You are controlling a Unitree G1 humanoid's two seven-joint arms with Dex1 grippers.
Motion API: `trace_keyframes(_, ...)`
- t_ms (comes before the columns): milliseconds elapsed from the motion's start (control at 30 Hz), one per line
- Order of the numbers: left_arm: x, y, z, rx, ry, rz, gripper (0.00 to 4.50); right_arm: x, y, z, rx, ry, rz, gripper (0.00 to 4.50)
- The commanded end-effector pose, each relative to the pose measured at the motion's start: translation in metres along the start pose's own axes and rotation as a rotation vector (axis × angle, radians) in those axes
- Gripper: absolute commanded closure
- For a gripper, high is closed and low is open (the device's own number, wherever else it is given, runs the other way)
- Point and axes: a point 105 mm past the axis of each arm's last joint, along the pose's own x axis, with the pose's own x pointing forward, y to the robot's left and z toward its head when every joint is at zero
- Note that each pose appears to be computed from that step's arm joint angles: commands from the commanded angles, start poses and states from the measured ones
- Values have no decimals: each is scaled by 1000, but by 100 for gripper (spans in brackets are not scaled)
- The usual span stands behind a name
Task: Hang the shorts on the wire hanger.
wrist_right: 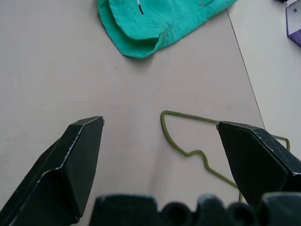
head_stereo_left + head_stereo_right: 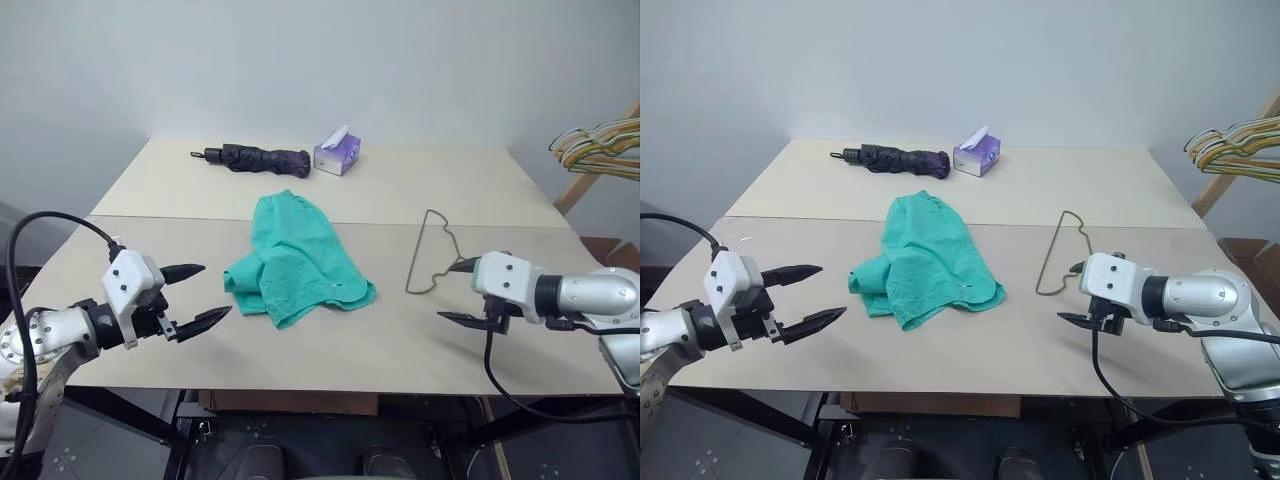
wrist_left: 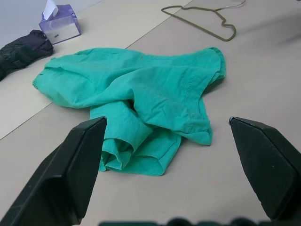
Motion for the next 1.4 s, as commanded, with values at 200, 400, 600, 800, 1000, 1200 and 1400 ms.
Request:
trace_keyframes(200, -4, 5, 15, 1, -35, 25, 0, -2, -6, 9, -38, -22, -27, 3)
trace_keyframes(400, -3, 6, 14, 5, -27, 28, 0, -1, -8, 9, -41, -24, -33, 3)
trace_keyframes(600, 3, 7, 18, -11, -43, 20, 0, -2, -9, 8, -38, -20, -41, 3)
trace_keyframes(800, 28, -8, 28, -36, -111, -52, 0, -2, -16, 11, -34, -22, -76, 3)
trace_keyframes(1000, 69, -32, 31, -52, -141, -137, 0, -8, -13, 8, -9, -7, -128, 3)
trace_keyframes(1200, 152, -58, 34, -20, -102, -84, 0, -10, -6, 6, 20, 8, -178, 3)
trace_keyframes(1400, 197, -73, 28, -29, -5, 24, 0, -13, -7, 3, 35, 27, -223, 3)
